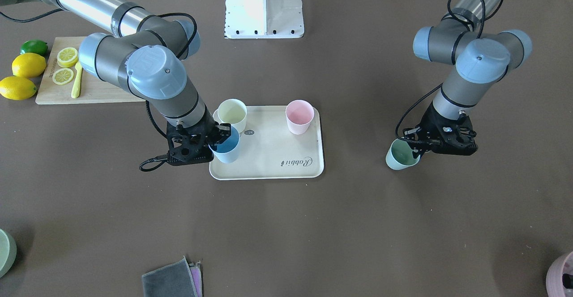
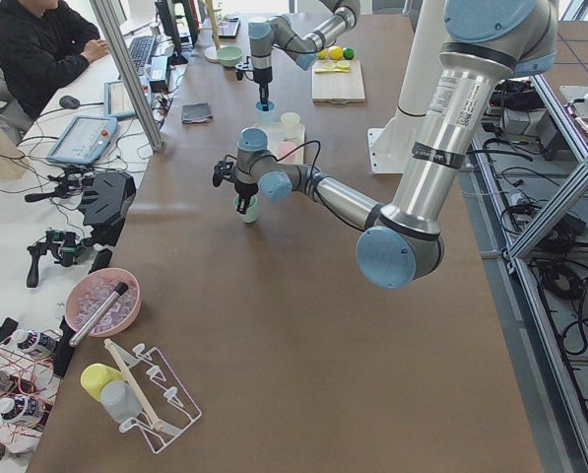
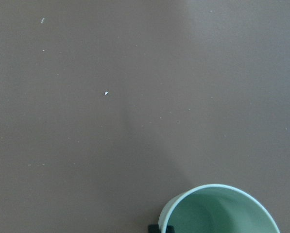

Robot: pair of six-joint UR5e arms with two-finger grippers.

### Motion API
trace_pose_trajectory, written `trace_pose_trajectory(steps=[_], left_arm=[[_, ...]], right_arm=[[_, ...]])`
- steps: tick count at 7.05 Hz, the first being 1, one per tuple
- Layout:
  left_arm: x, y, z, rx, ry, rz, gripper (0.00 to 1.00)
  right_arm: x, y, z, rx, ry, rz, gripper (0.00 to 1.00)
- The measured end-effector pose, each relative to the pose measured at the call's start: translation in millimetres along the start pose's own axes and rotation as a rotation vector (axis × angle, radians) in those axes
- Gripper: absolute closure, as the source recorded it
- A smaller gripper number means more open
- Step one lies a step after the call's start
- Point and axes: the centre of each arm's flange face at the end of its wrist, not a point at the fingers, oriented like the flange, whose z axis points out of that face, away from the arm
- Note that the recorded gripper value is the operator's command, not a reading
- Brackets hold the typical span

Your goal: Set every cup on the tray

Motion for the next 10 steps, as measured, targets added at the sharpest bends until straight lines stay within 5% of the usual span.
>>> trace_pose_trajectory(steps=[3,4,5,7,10], left_arm=[[48,-27,-34,-0.027,0.033,-0.026,1.0],[61,-33,-41,-0.025,0.04,-0.056,1.0],[74,-38,-48,-0.02,0.05,-0.092,1.0],[110,-40,-54,-0.028,0.069,-0.15,1.0],[158,-18,-40,-0.053,0.085,-0.174,1.0]], right_arm=[[-8,-8,23,0.011,0.0,-0.016,1.0],[-14,-7,28,0.015,0.004,-0.023,0.74],[-17,-7,31,0.02,0.005,-0.028,0.01],[-16,-11,27,0.034,0.002,-0.013,0.0],[12,-45,-36,0.04,-0.074,0.049,0.0]])
